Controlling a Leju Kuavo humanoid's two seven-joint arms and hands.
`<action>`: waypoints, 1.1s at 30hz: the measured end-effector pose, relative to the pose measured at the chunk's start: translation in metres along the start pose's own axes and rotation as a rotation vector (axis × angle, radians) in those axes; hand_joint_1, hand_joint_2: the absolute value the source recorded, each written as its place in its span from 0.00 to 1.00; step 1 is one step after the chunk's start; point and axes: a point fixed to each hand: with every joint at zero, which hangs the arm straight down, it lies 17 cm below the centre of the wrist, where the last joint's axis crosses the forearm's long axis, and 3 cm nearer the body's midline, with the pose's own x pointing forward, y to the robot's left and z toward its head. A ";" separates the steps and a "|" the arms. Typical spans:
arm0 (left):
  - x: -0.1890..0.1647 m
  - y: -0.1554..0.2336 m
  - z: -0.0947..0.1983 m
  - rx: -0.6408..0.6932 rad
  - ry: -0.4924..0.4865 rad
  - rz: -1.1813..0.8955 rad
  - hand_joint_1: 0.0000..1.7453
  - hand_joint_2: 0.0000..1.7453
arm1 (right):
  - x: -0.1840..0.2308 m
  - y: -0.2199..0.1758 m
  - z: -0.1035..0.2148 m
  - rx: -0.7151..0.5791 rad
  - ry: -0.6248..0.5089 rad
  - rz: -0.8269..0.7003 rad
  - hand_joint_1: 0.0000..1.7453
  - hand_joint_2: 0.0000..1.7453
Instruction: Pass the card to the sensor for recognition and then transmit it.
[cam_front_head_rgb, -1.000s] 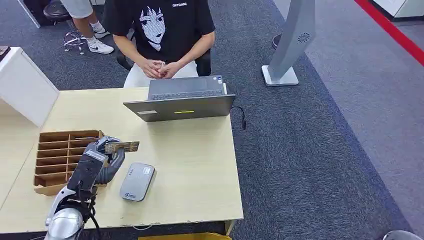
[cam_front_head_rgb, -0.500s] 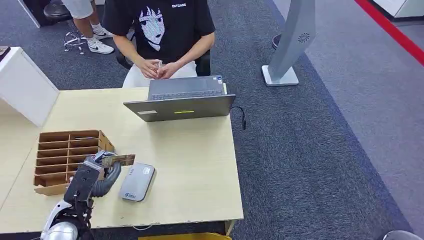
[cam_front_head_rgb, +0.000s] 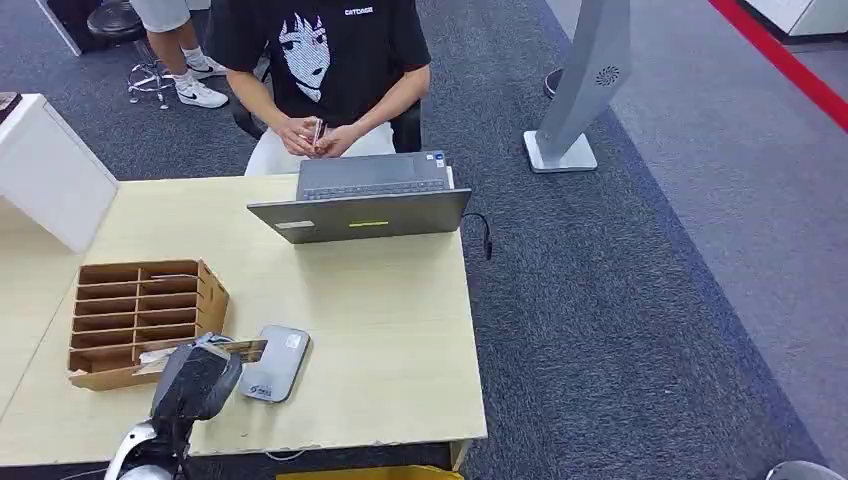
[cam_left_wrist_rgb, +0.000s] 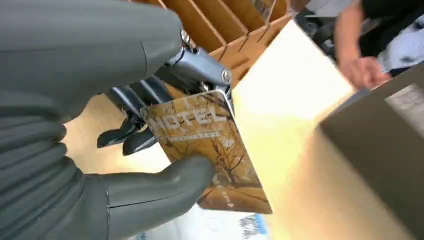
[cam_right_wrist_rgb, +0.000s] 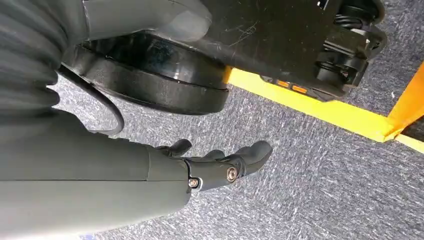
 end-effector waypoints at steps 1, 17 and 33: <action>-0.003 -0.001 0.000 0.001 0.007 -0.018 1.00 1.00 | 0.001 0.000 0.000 0.000 -0.001 -0.001 0.00 1.00; -0.038 0.006 -0.007 0.090 0.005 -0.634 1.00 1.00 | 0.010 -0.004 -0.002 -0.005 -0.013 -0.018 0.00 1.00; -0.055 -0.018 -0.007 0.044 0.015 -0.614 1.00 1.00 | 0.008 -0.005 -0.003 -0.011 -0.004 -0.034 0.00 1.00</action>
